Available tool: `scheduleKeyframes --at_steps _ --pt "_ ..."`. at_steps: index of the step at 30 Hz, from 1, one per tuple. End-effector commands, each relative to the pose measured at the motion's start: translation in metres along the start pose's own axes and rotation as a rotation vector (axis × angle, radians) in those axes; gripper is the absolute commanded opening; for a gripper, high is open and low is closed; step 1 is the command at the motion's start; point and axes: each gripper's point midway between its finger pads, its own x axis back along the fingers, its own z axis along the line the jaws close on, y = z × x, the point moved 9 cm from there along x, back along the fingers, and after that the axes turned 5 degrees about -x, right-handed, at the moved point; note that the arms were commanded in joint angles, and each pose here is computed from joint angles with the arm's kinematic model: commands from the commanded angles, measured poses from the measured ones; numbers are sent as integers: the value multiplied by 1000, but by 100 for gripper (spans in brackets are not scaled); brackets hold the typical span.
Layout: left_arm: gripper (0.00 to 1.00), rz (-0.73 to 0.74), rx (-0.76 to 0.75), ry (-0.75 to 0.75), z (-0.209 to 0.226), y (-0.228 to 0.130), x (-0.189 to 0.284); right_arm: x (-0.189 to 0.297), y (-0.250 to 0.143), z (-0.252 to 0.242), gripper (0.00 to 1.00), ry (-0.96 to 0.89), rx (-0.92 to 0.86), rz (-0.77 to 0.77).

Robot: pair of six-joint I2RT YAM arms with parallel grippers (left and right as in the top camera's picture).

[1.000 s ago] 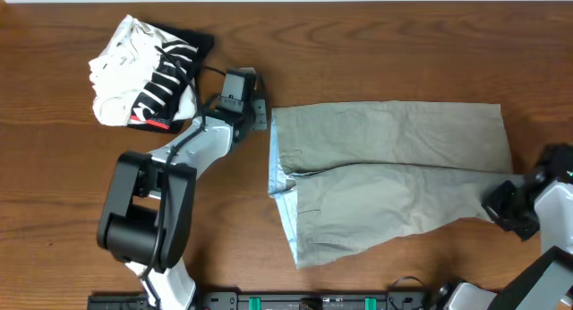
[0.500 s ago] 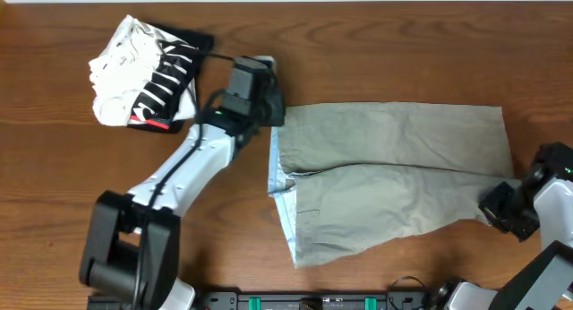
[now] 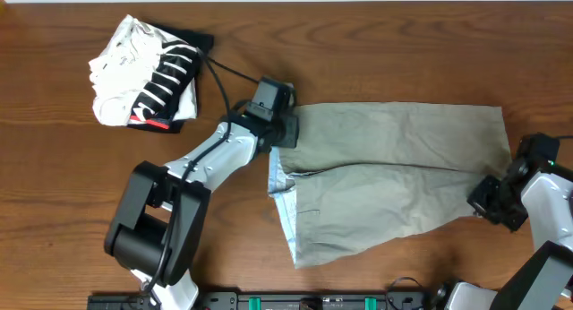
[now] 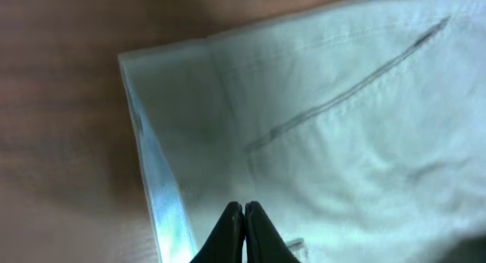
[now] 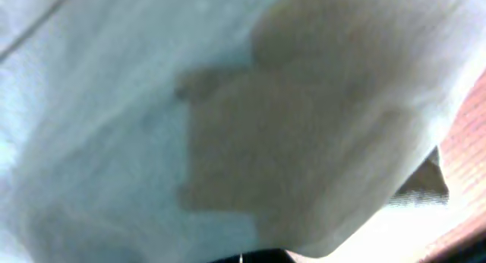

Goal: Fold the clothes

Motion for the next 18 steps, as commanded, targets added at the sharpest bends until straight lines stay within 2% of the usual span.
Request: scheduleKeyframes --at_steps 1,7,18 --pt "6 48 -6 -12 -6 -7 -2 -1 0 4 1 13 31 0" --pt "6 129 -14 -3 -13 -21 -3 -2 1 5 1 18 37 -8" --pt "6 178 -42 -4 -22 -33 -14 -2 1 6 1 27 37 -10"
